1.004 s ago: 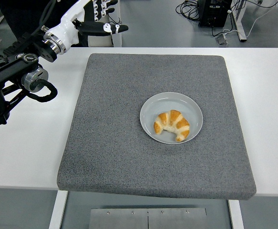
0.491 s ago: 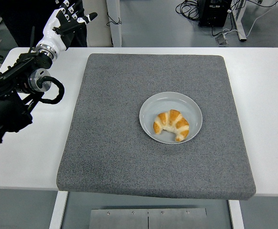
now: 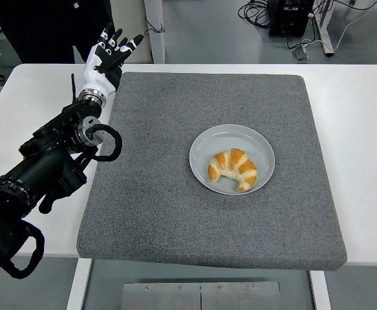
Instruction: Place the bread on the plate
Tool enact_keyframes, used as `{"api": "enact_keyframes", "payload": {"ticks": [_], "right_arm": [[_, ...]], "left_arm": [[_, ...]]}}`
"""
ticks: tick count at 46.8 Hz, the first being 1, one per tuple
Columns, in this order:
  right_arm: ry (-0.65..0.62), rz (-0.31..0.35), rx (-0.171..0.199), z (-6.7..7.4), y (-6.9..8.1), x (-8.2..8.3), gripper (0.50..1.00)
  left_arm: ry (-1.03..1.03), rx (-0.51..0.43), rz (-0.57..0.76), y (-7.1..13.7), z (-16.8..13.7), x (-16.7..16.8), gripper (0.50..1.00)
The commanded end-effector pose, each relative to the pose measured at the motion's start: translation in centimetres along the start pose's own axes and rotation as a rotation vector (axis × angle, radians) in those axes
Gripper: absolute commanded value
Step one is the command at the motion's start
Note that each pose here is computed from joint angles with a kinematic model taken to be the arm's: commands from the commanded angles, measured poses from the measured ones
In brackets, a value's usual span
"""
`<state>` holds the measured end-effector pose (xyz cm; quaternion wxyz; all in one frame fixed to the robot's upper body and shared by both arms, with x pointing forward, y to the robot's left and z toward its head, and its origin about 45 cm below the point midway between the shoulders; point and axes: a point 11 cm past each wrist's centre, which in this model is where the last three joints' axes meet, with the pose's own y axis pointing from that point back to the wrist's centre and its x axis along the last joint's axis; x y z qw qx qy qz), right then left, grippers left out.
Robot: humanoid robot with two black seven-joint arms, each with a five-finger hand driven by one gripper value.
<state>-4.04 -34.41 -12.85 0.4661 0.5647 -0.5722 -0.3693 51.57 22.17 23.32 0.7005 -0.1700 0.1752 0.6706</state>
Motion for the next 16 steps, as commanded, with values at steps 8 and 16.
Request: {"api": "enact_keyframes", "payload": {"ticks": [8,16], "right_arm": [[-0.003,-0.006,0.005,-0.26,-0.09,-0.15,1.0],[-0.002,-0.002,0.008,-0.43,-0.15,-0.05,1.0]], "left_arm": [[0.043,-0.006,-0.002,0.06,0.1,0.59,0.972],[0.049,0.006,0.015,0.09,0.0,1.21,0.972]]}}
